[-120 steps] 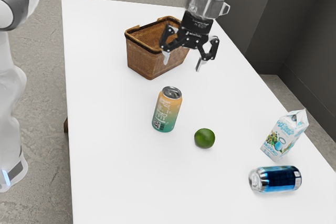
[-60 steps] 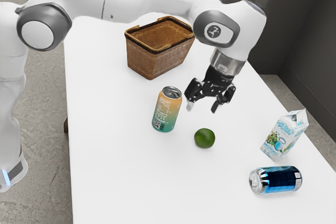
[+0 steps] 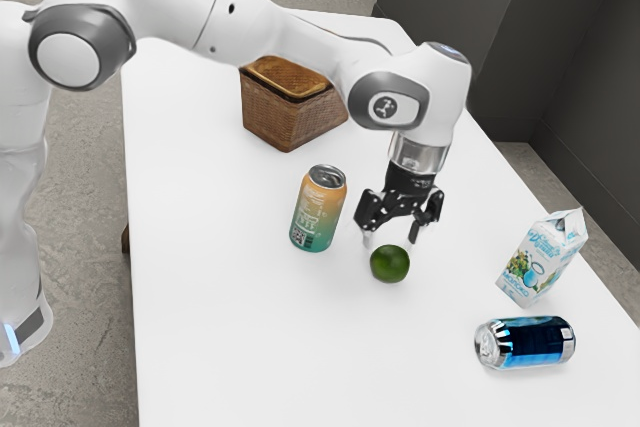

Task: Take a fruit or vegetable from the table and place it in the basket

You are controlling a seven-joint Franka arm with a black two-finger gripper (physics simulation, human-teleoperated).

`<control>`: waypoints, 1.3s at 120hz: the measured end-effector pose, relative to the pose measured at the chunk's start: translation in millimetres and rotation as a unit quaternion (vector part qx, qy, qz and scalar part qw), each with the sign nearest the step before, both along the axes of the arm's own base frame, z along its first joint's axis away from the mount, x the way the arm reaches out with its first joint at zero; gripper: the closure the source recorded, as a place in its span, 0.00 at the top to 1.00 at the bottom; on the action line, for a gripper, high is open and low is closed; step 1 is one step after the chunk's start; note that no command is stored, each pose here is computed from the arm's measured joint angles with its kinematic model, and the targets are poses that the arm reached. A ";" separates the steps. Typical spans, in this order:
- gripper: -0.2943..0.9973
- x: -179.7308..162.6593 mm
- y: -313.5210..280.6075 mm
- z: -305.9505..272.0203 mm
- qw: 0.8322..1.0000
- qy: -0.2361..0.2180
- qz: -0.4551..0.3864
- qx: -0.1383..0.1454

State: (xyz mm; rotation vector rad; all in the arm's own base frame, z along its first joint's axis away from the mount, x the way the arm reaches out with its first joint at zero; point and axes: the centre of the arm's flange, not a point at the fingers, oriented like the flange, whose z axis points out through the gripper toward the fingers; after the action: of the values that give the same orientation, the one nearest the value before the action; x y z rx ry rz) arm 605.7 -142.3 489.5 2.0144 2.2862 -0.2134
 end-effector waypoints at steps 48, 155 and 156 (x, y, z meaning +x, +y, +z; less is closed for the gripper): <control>0.77 4.3 20.7 -8.0 1.000 -0.009 0.000 -0.014; 0.77 17.5 23.1 -50.4 0.999 0.004 -0.020 -0.025; 0.77 17.6 23.0 -50.5 0.999 0.004 -0.020 -0.025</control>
State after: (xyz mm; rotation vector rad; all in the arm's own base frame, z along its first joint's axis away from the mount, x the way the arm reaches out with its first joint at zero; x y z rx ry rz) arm 623.3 -119.4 439.1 2.0398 2.2230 -0.2783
